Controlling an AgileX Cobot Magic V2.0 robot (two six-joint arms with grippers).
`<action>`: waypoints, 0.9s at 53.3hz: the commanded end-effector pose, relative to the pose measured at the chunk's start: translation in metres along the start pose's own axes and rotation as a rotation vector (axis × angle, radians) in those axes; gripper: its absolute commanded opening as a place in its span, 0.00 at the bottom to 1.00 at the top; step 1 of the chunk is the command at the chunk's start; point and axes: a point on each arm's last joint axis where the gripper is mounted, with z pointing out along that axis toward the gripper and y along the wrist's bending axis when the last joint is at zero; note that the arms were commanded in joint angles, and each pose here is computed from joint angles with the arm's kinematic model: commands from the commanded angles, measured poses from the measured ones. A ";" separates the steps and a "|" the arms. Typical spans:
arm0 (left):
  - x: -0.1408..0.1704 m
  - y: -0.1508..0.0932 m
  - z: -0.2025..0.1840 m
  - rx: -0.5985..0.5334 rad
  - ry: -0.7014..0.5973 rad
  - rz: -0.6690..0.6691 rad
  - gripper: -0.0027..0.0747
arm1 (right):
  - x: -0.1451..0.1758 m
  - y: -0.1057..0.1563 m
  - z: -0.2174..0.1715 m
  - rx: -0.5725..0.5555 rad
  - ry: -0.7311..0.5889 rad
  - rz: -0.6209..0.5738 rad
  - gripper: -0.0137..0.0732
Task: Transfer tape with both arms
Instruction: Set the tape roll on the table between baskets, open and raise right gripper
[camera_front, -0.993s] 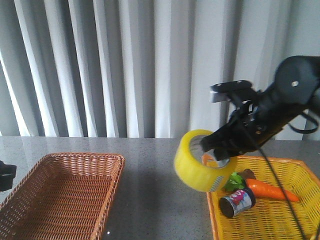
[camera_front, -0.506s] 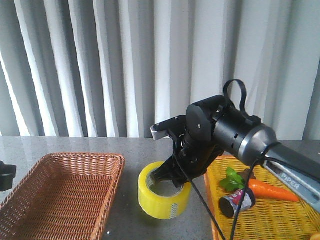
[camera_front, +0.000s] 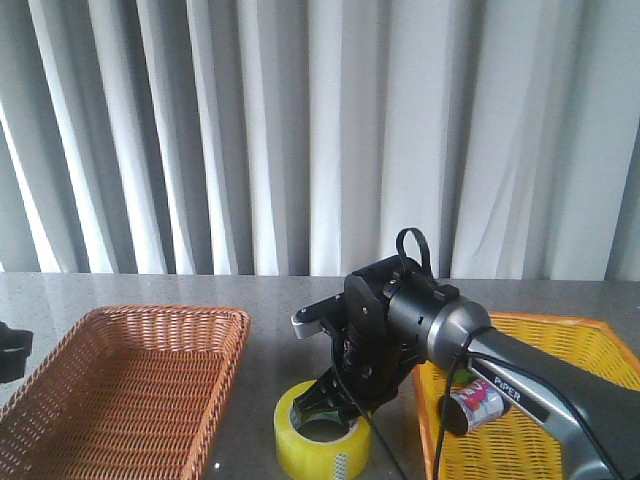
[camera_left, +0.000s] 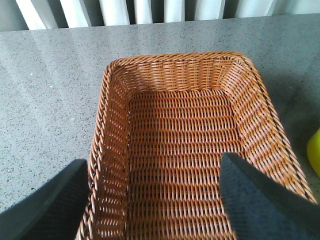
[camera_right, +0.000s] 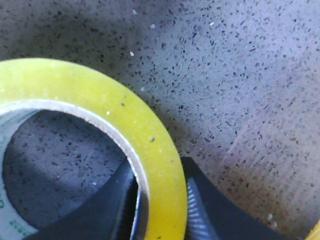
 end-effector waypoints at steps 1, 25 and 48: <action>-0.018 0.000 -0.012 0.001 -0.122 -0.008 0.70 | -0.015 -0.008 -0.043 0.013 -0.171 0.015 0.35; -0.018 0.000 -0.012 0.001 -0.122 -0.008 0.70 | -0.020 -0.009 -0.076 -0.013 -0.271 0.032 0.77; -0.018 0.000 -0.012 0.001 -0.122 -0.008 0.70 | -0.010 -0.038 -0.229 0.132 -0.728 0.016 0.72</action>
